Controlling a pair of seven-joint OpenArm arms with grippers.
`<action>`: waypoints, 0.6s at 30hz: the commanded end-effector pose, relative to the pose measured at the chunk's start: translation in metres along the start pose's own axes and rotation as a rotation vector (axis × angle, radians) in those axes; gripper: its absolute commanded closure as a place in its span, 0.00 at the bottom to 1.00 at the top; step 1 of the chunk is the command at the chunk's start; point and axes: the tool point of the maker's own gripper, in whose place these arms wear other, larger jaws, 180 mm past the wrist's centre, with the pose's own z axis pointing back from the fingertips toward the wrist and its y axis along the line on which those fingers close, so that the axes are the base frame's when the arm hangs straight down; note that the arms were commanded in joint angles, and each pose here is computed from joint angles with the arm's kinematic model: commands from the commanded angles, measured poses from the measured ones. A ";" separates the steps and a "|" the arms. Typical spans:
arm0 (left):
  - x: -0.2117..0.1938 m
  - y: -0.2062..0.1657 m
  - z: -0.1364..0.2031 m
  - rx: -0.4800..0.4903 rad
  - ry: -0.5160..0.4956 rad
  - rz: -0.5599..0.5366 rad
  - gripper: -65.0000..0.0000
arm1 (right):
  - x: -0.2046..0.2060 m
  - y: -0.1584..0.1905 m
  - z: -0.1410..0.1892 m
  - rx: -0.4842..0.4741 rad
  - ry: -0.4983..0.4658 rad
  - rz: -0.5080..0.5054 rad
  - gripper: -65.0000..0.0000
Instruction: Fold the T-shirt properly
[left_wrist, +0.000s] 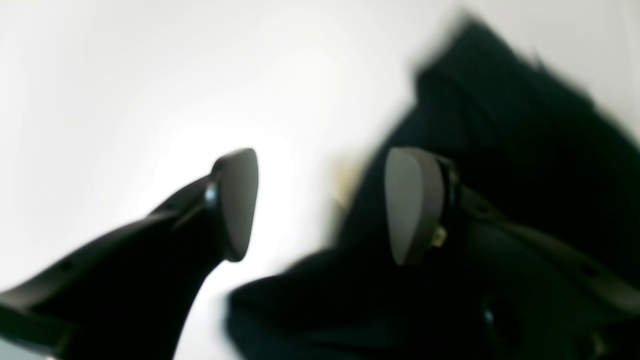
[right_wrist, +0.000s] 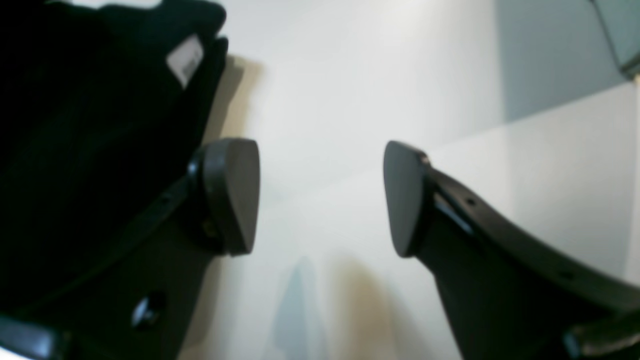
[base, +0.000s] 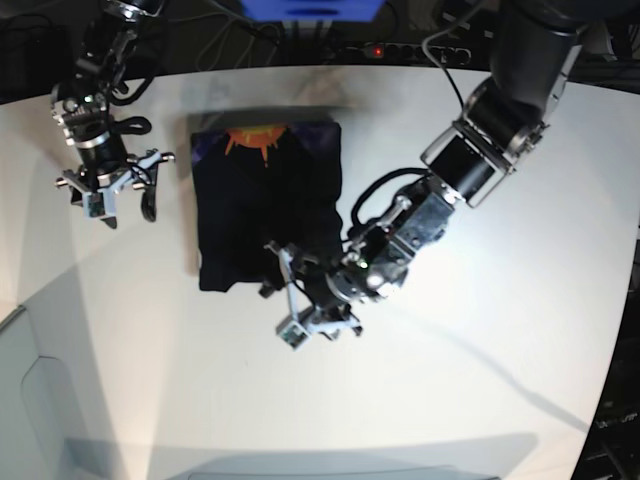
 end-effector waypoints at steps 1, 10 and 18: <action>0.029 0.007 0.007 0.012 -0.083 0.010 0.40 | 0.013 0.004 0.002 0.011 -0.052 -0.006 0.39; 0.030 0.088 0.093 0.207 -0.265 0.170 0.40 | 0.034 0.042 0.018 0.058 -0.112 0.000 0.50; -0.096 0.159 0.206 0.546 -0.248 0.457 0.40 | 0.023 0.079 0.029 0.136 -0.083 -0.017 0.99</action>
